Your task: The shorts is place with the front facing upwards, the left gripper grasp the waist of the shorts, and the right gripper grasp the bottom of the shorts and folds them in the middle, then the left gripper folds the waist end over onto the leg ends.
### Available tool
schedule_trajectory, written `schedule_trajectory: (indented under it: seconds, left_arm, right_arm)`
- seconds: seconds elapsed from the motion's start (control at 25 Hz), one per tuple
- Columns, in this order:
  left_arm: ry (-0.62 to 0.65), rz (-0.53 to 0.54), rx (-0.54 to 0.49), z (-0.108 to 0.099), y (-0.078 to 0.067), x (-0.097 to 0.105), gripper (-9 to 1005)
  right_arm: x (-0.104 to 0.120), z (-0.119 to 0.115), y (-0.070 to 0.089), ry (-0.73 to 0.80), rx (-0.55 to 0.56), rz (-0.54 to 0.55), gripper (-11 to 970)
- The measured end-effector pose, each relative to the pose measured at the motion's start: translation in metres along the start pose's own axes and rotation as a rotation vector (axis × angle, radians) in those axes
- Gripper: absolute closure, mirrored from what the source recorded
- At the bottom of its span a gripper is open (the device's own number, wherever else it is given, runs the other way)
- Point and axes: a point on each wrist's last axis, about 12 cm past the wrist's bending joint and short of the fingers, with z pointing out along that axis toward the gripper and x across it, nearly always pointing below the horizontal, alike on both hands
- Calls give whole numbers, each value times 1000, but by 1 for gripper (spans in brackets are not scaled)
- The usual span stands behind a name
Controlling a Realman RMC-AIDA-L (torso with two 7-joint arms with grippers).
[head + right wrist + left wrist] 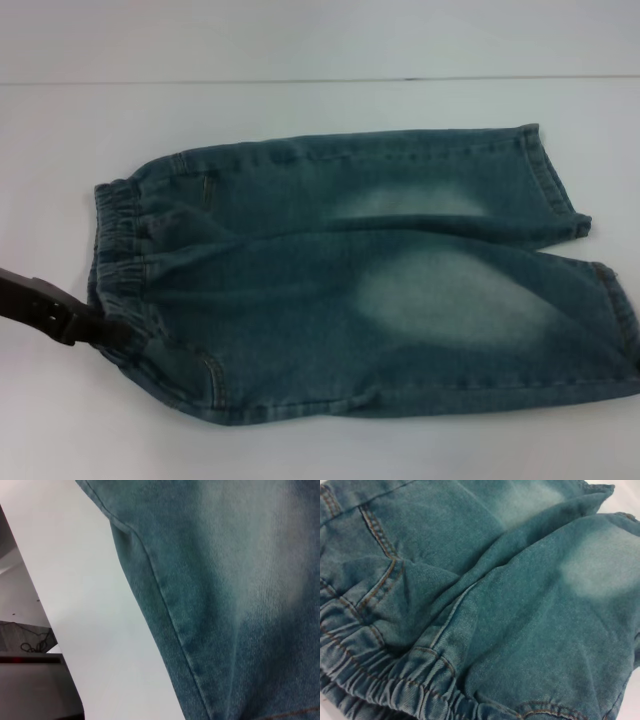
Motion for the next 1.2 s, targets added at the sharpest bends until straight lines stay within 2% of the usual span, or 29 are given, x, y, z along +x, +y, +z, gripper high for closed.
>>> schedule_trajectory:
  seconds: [0.4, 0.6, 0.88, 1.04, 1.2]
  left_arm:
    - [25, 3, 33, -6, -3, 3, 953]
    - [25, -2, 45, -7, -4, 5, 953]
    - [-49, -48, 46, -18, 0, 3, 953]
    - [-76, -83, 12, -20, 5, 1, 953]
    - [-101, -125, -33, -20, 10, -2, 953]
  right_arm:
    - [2, 4, 1, 33, -18, -6, 915]
    - [1, 7, 1, -13, -33, -23, 915]
    - [4, -1, -3, -239, -35, -32, 916]
    - [8, -2, -15, -424, 28, 1, 916]
    - [11, 10, -28, -551, 68, 66, 915]
